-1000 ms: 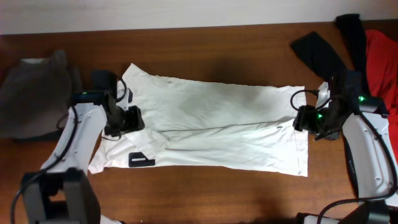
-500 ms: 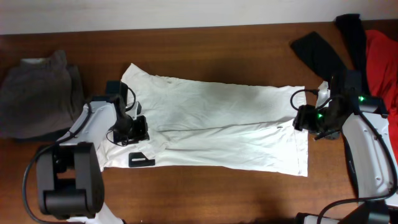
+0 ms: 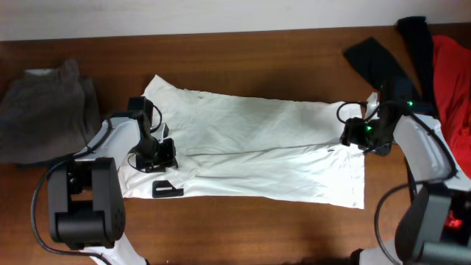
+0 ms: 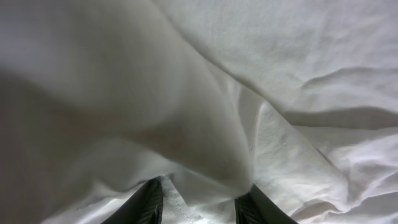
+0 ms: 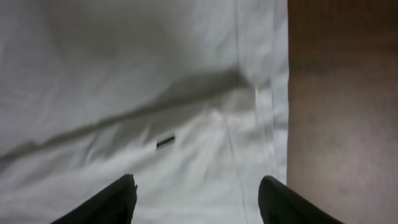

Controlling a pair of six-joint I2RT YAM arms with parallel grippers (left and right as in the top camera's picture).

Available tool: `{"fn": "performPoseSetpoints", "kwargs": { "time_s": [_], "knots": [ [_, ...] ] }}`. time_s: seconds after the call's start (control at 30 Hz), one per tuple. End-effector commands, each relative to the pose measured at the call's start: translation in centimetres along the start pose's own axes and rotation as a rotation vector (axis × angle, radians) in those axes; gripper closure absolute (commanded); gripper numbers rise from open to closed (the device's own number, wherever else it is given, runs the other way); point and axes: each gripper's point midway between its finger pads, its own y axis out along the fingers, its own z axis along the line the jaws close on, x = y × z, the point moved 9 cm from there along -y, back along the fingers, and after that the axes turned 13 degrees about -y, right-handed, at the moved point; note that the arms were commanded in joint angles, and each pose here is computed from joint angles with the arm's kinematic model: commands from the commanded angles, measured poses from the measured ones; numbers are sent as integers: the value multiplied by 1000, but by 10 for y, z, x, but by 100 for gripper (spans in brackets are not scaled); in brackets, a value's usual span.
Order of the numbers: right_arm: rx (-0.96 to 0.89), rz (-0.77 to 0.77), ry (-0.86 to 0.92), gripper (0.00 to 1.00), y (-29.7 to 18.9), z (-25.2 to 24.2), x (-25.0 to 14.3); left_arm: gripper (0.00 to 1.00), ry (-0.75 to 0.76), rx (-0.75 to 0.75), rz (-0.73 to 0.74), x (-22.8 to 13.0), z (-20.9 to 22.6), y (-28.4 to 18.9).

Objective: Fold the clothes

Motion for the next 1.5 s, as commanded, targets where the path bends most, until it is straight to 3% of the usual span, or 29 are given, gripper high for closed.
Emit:
{"fn": "performPoseSetpoints", "kwargs": {
  "time_s": [0.0, 0.37, 0.5, 0.87, 0.97, 1.13, 1.27, 1.47],
  "knots": [
    [11, 9, -3, 33, 15, -1, 8, 62, -7, 20, 70, -2, 6, 28],
    [5, -25, -1, 34, 33, -6, 21, 62, -5, 17, 62, -1, 5, 28],
    [-27, 19, 17, 39, 39, -9, 16, 62, -5, 16, 60, 0, 5, 28],
    [-68, 56, 47, 40, 49, -15, 13, 62, -4, 15, 60, -1, 5, 28],
    [-67, 62, 48, 52, 52, -15, 13, 62, -5, 16, 60, -1, 5, 28],
    [-65, 76, 50, 96, 53, -15, 11, 62, -5, 16, 61, -1, 5, 28],
    [-64, 111, 56, 96, 40, -13, 7, 62, -5, 16, 61, -1, 5, 28],
    [-119, 134, 55, 96, -38, -4, 1, 62, -5, 16, 60, 0, 5, 28]
  ]
}}
